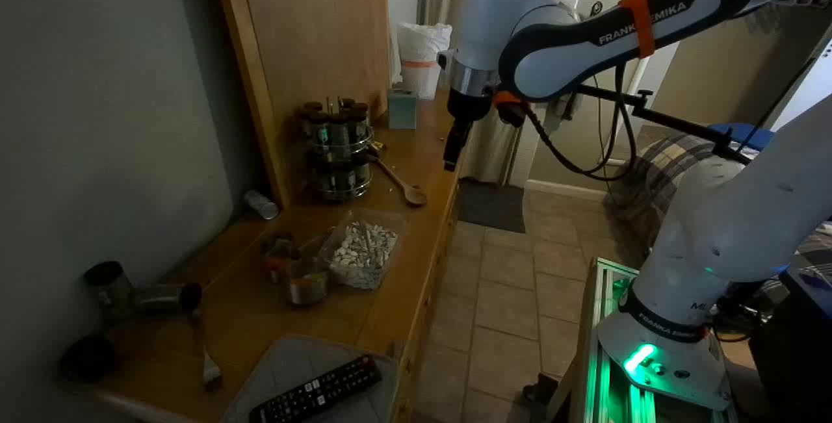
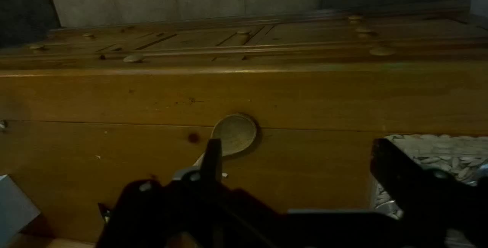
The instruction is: Move the white bottle forward, then put it upright
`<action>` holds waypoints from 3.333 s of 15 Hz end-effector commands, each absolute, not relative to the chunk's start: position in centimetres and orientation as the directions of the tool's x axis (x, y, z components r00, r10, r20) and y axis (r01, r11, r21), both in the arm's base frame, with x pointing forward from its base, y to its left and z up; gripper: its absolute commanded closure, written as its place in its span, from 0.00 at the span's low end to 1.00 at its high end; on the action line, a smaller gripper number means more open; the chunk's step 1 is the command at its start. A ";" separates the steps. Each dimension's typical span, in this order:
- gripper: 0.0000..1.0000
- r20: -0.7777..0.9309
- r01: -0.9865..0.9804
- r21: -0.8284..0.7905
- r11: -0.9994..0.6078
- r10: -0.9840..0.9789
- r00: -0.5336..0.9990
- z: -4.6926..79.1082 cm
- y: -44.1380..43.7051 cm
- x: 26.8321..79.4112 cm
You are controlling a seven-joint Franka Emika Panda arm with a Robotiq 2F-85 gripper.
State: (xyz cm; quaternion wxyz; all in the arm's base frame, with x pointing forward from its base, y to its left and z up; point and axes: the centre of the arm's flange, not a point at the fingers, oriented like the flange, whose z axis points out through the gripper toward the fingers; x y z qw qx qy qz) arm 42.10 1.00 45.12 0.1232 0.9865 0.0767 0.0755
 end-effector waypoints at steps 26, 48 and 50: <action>0.00 0.339 -0.412 -0.025 -0.911 -0.396 0.854 41.9 12.8 59.2; 0.00 0.296 -0.388 0.042 -0.921 -0.359 0.885 39.4 18.7 67.1; 0.00 0.303 -0.398 0.059 -0.916 -0.363 0.881 38.6 18.4 68.7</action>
